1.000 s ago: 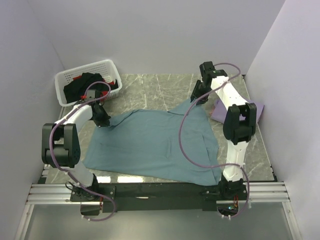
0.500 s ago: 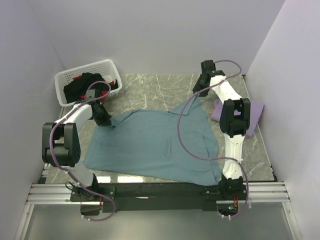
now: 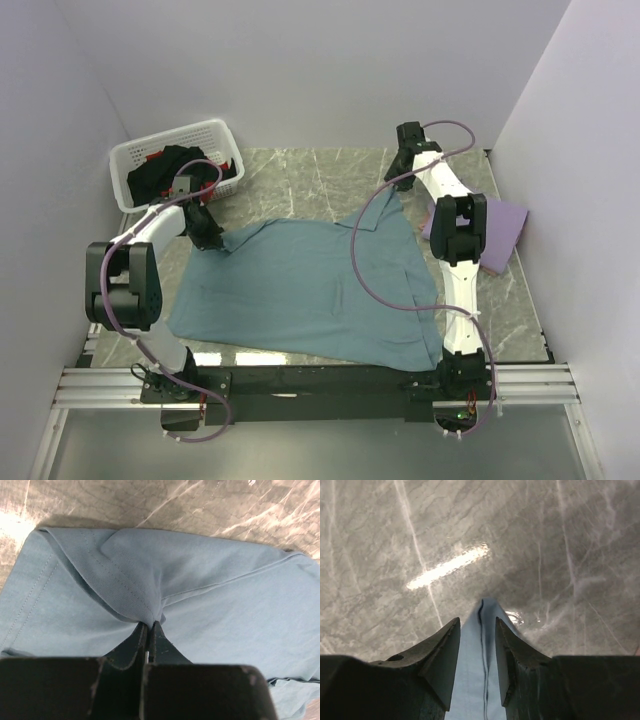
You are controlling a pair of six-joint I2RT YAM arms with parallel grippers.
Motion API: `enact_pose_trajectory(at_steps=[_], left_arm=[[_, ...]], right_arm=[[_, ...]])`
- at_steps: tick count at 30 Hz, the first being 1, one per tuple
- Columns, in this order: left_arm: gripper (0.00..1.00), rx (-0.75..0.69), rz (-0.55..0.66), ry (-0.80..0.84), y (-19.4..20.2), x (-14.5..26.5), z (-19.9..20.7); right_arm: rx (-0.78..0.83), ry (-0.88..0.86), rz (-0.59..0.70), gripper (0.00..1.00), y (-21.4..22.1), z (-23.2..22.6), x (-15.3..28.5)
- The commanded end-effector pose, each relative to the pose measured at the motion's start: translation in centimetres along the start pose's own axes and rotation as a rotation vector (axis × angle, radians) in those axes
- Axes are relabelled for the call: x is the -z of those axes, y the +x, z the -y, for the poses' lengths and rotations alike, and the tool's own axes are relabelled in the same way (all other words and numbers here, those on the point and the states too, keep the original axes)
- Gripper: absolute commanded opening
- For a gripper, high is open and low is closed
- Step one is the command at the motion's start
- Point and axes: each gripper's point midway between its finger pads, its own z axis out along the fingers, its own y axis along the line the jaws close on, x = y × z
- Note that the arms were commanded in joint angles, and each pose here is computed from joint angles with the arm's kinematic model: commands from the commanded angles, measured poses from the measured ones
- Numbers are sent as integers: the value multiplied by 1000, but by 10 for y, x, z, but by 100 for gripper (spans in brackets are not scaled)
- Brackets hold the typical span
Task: Fold and stack the t-shirts
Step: Fold the tshirt
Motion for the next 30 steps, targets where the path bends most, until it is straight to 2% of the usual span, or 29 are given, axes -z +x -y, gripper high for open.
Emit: enact_pose_trajectory(at_steps=[1, 10, 25, 30], left_arm=[[0, 8, 33, 27, -15, 5, 11], [1, 4, 21, 24, -16, 1, 12], [1, 7, 26, 18, -17, 4, 13], [0, 10, 37, 18, -20, 7, 14]], right_arm=[[6, 22, 58, 41, -16, 6, 13], [7, 21, 9, 40, -3, 5, -1], [6, -8, -22, 33, 5, -1, -14], [3, -30, -17, 26, 2, -5, -12]])
